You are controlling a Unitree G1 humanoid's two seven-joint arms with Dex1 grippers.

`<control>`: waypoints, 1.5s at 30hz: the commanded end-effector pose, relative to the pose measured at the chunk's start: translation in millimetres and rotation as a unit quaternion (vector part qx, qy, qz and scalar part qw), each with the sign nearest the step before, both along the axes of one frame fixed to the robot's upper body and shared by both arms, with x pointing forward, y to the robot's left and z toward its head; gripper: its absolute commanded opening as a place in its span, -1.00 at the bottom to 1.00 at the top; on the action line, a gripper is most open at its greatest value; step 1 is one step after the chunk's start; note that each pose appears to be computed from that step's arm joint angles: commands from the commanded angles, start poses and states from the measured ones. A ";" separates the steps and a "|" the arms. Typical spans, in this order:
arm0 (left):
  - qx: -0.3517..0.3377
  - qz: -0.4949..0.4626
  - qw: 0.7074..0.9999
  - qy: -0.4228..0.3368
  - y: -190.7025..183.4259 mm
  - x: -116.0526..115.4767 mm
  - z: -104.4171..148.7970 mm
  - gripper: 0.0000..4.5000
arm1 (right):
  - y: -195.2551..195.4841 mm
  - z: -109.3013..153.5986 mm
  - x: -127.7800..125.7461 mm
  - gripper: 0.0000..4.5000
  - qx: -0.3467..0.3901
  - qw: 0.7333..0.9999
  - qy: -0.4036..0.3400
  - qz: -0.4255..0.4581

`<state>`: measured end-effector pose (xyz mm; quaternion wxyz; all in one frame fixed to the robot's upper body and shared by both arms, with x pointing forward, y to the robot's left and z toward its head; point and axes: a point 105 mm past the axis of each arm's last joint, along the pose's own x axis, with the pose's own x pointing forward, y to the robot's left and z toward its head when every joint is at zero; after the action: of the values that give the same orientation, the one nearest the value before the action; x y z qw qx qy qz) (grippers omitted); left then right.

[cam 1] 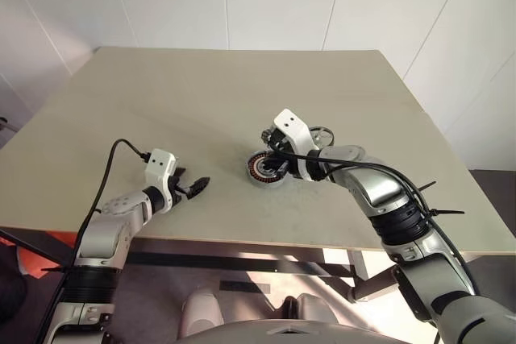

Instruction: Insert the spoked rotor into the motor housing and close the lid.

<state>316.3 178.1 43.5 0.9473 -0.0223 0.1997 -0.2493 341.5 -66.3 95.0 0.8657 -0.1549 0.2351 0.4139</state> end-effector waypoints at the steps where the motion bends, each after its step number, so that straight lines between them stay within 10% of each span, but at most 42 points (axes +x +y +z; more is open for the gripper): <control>1: 0.005 0.003 1.000 0.001 3.3 -1.1 0.8 0.97 | 5.2 6.7 2.7 -0.74 0.005 1.000 -0.019 0.006; 25: 0.007 0.006 1.000 -0.002 5.6 0.3 2.5 0.97 | 6.8 -5.7 3.0 -0.74 -0.001 1.000 -0.009 0.003; 32: -0.001 0.002 1.000 -0.008 4.8 1.0 7.2 0.97 | 9.0 -0.8 1.9 0.29 -0.002 1.000 -0.022 0.016; 45: -0.123 -0.041 0.987 -0.091 -4.3 7.6 76.6 0.97 | 14.6 21.5 -3.0 0.03 0.033 0.998 -0.025 0.038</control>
<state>322.9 180.0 90.5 0.9442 -0.1015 0.1279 -0.2859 337.3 -56.1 97.9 0.8560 -0.1492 0.2234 0.4417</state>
